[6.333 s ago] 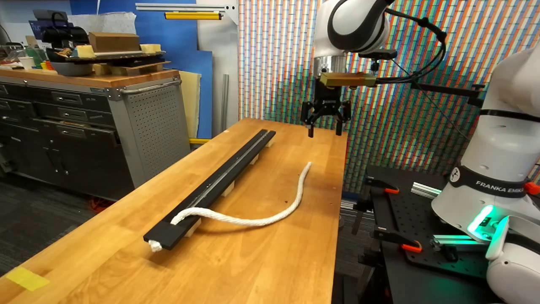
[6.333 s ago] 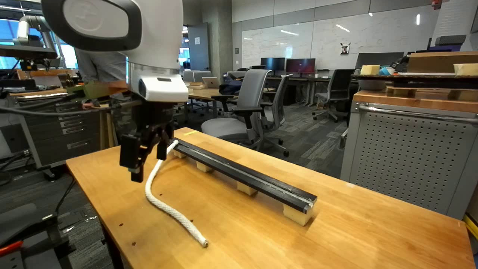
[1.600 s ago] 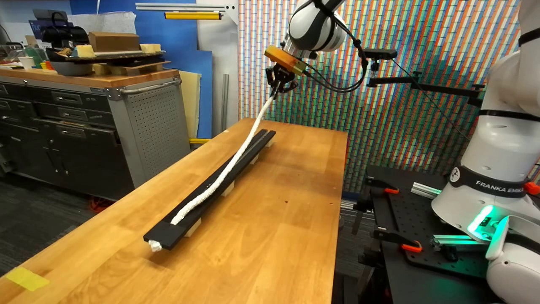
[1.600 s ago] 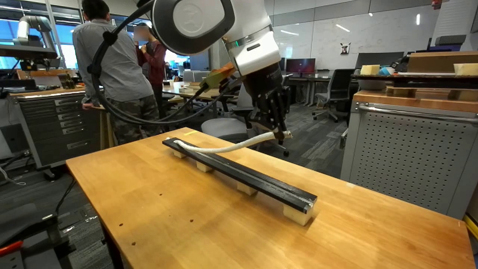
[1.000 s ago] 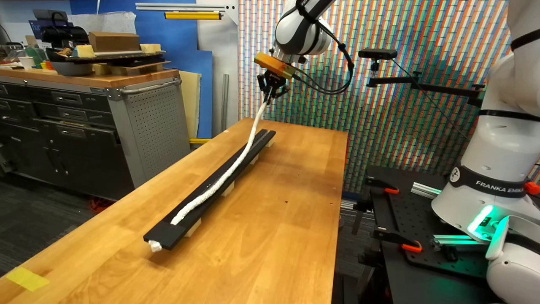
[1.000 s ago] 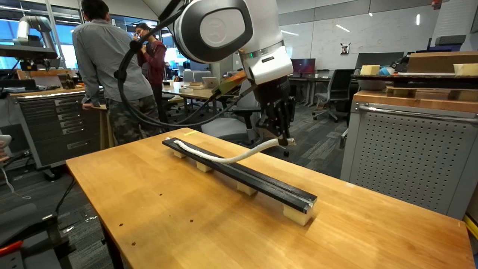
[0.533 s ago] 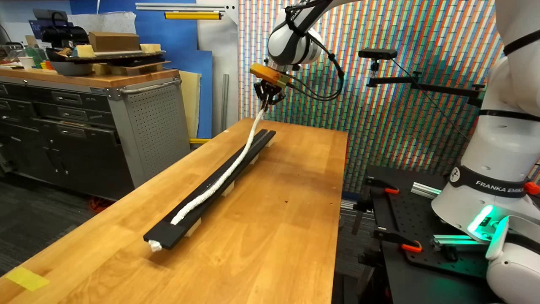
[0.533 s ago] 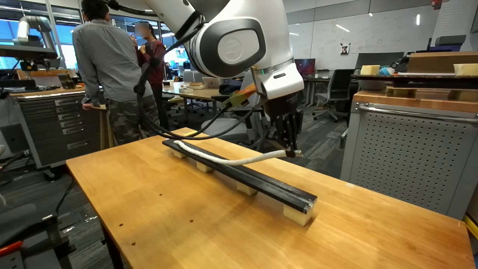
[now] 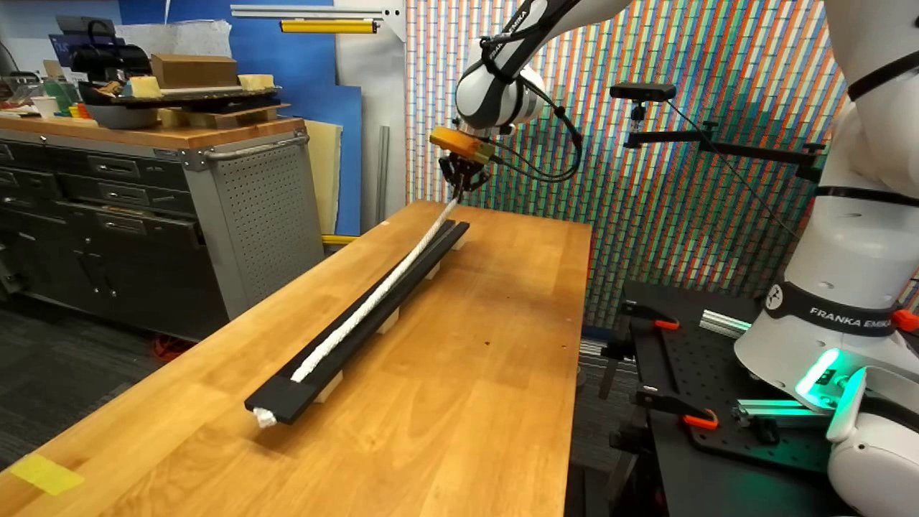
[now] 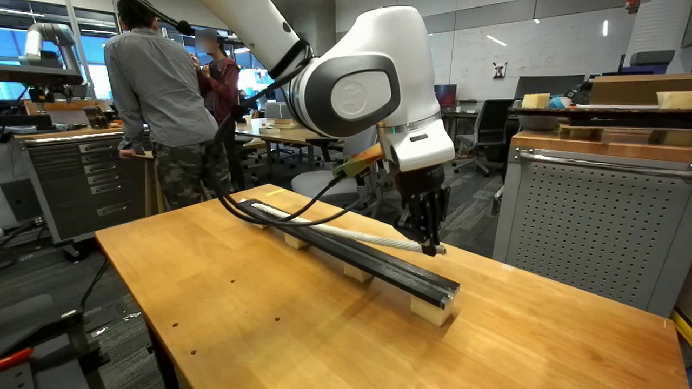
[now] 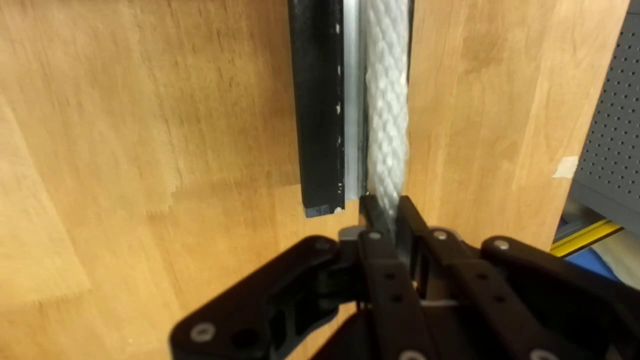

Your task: Put the rope in the groove on the black object

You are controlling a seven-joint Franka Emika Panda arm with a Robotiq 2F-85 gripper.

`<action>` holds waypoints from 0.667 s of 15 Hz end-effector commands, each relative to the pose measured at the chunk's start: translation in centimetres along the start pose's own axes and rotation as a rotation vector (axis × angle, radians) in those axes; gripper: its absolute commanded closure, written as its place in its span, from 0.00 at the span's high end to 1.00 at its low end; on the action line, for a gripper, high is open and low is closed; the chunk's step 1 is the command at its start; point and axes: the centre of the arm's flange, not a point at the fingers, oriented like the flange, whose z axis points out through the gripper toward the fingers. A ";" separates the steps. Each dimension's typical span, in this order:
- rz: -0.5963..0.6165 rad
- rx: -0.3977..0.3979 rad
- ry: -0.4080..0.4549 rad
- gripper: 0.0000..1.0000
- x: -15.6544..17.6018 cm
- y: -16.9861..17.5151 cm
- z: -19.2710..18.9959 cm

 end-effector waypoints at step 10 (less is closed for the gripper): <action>-0.003 -0.091 -0.004 0.03 1.8 -1.5 4.0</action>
